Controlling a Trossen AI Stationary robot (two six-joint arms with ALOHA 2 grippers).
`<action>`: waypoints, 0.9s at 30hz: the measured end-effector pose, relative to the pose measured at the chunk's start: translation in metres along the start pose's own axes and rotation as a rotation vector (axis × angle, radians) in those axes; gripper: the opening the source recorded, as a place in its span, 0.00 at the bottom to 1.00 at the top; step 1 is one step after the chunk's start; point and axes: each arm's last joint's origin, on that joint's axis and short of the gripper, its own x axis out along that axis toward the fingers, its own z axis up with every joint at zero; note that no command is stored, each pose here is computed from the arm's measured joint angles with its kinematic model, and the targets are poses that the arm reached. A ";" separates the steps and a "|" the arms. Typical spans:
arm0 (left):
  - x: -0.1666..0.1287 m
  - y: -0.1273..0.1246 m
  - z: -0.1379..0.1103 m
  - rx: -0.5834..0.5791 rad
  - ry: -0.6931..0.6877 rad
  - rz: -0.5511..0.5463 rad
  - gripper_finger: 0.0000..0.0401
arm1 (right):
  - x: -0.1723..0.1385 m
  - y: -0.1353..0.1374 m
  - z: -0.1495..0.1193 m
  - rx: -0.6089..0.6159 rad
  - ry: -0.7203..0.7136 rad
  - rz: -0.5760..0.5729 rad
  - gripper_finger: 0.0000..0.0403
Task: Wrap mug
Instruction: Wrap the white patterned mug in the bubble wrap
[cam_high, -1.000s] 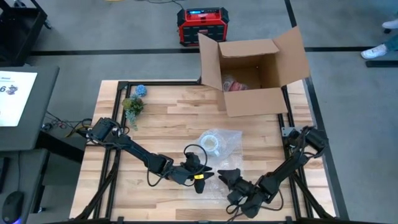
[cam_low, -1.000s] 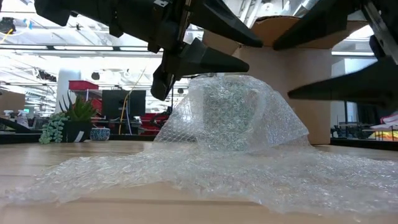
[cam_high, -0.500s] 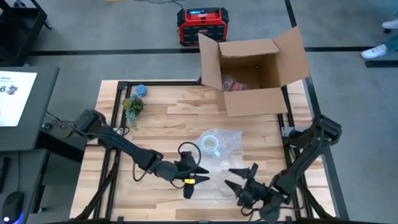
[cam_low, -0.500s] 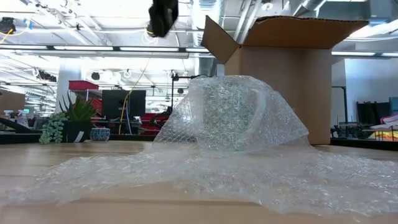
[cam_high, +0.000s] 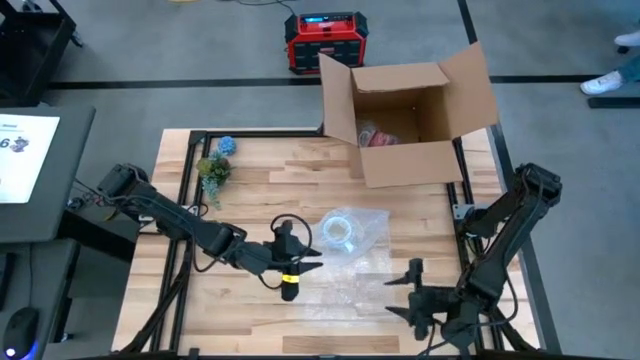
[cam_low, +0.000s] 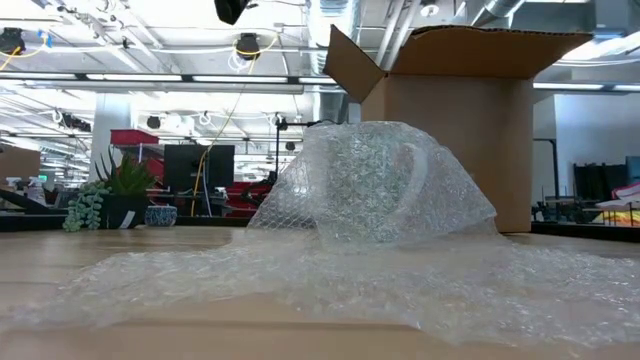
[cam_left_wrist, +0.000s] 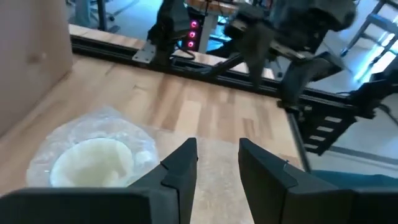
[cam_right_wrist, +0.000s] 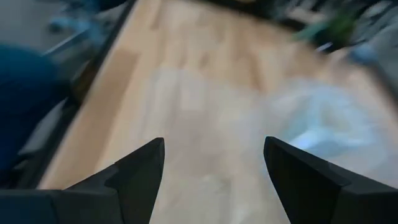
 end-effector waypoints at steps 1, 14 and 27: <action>0.002 0.002 0.000 0.001 0.004 0.005 0.24 | 0.001 0.002 -0.001 0.005 0.021 0.036 0.66; 0.028 0.056 0.024 0.065 0.107 0.101 0.29 | -0.019 0.006 -0.029 0.173 0.251 0.086 0.66; 0.112 0.093 -0.004 0.199 0.473 0.340 0.02 | -0.011 -0.003 -0.026 0.211 0.232 0.001 0.66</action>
